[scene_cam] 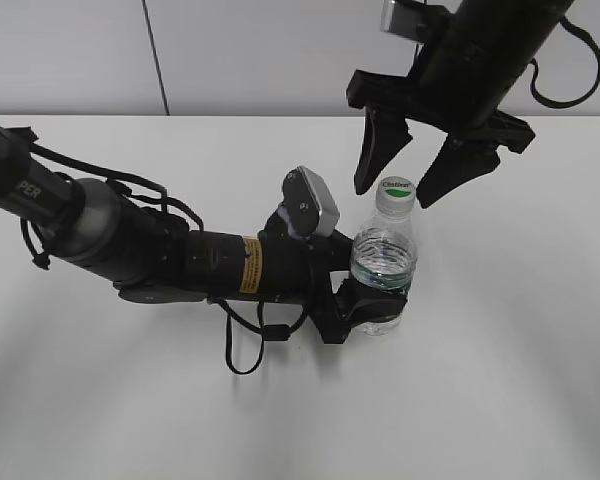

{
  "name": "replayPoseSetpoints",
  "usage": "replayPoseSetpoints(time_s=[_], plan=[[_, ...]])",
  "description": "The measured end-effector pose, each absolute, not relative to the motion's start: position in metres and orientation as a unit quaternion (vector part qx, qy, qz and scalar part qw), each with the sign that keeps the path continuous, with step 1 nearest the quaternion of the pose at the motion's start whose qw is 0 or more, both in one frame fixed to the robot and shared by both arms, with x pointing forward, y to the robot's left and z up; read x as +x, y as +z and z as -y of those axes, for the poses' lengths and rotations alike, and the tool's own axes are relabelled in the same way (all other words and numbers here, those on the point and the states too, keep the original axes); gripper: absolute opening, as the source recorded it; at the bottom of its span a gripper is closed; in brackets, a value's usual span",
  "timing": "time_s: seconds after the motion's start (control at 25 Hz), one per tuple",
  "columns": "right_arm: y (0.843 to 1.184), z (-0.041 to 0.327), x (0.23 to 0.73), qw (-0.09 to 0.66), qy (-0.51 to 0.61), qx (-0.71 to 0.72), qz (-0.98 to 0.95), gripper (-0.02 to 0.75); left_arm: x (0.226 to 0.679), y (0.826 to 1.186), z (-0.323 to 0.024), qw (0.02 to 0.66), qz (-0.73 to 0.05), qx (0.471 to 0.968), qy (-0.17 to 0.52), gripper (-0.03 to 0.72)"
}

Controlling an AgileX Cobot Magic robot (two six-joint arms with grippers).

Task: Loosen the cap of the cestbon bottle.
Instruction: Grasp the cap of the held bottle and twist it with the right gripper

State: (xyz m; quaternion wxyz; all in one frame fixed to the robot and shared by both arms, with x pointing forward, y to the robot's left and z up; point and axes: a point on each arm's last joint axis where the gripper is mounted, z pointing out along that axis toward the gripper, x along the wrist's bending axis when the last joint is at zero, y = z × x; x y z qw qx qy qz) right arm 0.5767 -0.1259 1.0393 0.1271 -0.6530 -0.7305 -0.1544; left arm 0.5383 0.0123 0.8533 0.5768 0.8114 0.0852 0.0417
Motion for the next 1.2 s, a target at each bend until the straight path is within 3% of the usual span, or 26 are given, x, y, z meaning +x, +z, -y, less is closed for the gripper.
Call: replayPoseSetpoints(time_s=[0.32,0.8,1.2], plan=[[1.034,0.113,0.570,0.100,-0.131,-0.626,0.762,0.331,0.539,0.853,-0.013,0.576,-0.083,0.812,0.042,0.518],[1.034,0.113,0.570,0.084,-0.130,-0.586,0.795,0.306,0.538,0.853,-0.013,0.576,-0.083,0.812,0.042,0.518],[1.034,0.113,0.570,0.038,-0.149,-0.307,0.939,0.306,0.538,0.853,-0.013,0.576,-0.082,0.812,0.042,0.518]])
